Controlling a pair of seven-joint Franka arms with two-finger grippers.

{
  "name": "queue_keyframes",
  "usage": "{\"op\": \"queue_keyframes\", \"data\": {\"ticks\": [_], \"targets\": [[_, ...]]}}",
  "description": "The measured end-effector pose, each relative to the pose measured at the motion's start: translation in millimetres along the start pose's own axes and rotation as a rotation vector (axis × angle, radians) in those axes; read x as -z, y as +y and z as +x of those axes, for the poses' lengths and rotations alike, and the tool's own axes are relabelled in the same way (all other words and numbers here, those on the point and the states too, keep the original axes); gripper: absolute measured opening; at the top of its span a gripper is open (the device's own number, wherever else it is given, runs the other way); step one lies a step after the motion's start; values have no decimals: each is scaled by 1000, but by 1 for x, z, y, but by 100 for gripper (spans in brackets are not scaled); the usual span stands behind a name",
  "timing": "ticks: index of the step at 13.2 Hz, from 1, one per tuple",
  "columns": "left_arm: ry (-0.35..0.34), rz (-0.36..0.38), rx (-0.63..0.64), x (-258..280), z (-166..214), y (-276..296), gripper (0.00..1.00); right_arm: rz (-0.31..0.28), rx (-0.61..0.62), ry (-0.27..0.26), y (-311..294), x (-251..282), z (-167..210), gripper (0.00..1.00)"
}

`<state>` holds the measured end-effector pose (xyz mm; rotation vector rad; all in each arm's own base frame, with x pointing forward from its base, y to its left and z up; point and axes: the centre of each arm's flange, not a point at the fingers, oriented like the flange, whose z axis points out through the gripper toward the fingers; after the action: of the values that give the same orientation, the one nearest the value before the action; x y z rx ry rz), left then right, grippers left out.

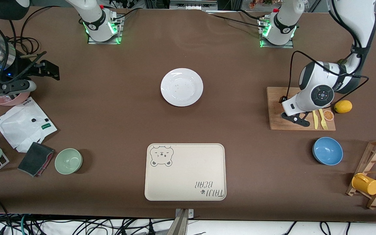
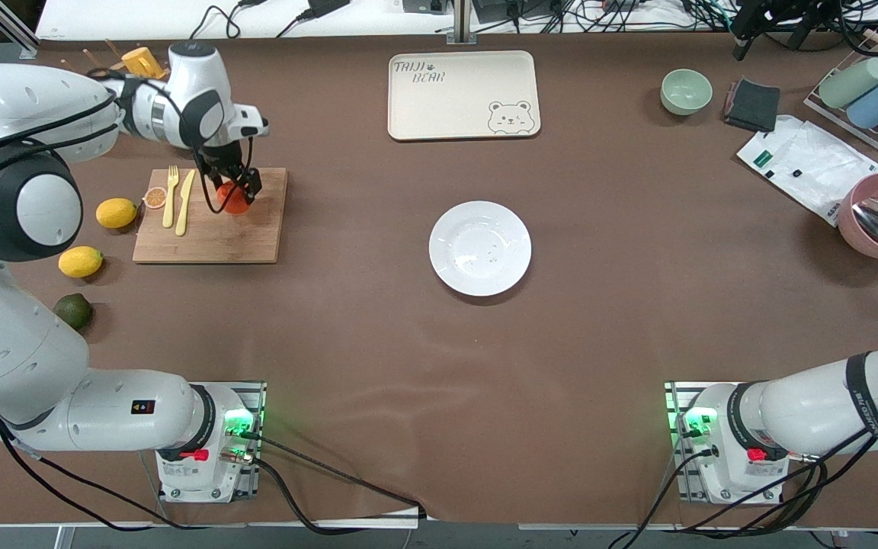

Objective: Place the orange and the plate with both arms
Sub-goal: 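Close the left gripper on the orange and lift it, then carry the orange with the left gripper and release it onto the white plate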

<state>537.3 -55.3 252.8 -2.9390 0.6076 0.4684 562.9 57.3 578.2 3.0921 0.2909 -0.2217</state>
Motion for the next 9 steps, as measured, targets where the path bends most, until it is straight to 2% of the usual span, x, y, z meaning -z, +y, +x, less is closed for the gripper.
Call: {"op": "queue_keyframes", "data": {"ticks": [2, 4, 6, 9], "targets": [[-4, -14, 14, 61, 12, 33, 82, 0, 3, 0, -2, 0, 0, 100], [22, -85, 72, 106, 21, 67, 82, 0, 4, 0, -2, 0, 0, 100], [33, -141, 157, 120, 28, 105, 82, 0, 1, 1, -1, 0, 0, 100], [22, -158, 293, 128, 44, 192, 82, 1, -14, 2, 8, 1, -2, 100]]}}
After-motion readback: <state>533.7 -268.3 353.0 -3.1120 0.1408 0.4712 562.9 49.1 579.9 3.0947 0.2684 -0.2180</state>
